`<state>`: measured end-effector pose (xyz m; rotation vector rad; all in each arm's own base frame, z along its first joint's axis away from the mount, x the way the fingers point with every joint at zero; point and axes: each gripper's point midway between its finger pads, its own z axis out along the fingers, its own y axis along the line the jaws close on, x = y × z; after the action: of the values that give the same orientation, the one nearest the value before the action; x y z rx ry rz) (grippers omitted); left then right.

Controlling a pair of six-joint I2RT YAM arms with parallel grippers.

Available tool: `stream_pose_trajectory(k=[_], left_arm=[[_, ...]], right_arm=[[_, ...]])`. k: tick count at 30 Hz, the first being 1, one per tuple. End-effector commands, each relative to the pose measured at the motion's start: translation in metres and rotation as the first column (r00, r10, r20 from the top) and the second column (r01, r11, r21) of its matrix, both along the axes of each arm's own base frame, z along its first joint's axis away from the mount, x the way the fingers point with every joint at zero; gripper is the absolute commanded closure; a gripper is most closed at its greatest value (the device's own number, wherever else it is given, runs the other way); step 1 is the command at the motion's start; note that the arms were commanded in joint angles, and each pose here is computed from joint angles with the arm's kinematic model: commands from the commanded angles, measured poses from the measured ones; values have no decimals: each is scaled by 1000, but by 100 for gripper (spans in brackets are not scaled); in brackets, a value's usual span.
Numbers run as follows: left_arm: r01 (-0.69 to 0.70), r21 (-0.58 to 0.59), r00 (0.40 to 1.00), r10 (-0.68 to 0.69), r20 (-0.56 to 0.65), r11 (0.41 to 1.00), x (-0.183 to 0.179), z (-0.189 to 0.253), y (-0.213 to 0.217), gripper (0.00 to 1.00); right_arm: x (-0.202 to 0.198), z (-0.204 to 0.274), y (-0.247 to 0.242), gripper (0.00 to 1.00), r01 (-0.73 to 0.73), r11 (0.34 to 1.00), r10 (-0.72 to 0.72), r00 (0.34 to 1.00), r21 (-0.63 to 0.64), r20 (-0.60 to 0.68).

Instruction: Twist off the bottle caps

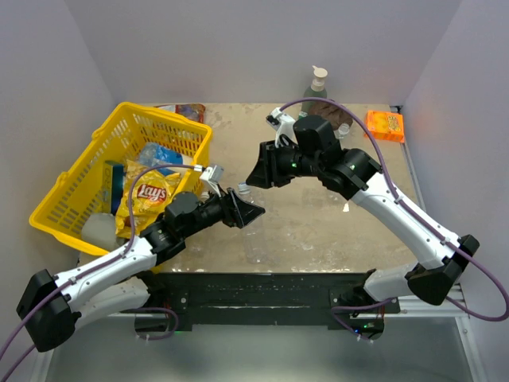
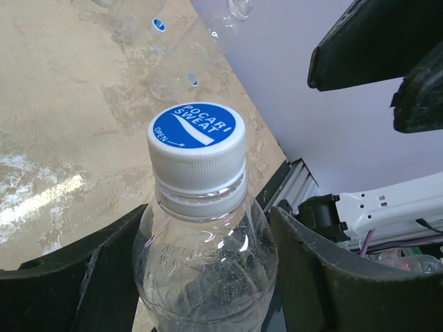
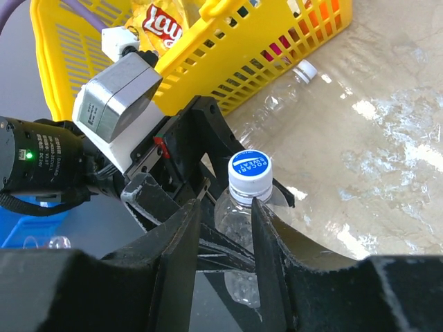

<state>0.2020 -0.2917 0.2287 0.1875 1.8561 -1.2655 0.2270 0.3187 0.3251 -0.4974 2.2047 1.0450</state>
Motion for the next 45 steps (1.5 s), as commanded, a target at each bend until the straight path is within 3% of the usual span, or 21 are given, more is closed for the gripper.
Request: stream_pose_trajectory(k=[1, 23, 45], left_arm=[[-14, -61, 999, 17, 52, 998, 6, 30, -4, 81], [-15, -48, 998, 19, 67, 999, 1, 36, -11, 82], [-1, -33, 997, 3, 75, 999, -2, 37, -16, 82]], right_arm=[[1, -1, 6, 61, 6, 1000, -7, 1000, 10, 2], [6, -25, 14, 60, 16, 997, -17, 1000, -73, -7], [4, -24, 35, 54, -28, 999, 29, 1000, -36, 3]])
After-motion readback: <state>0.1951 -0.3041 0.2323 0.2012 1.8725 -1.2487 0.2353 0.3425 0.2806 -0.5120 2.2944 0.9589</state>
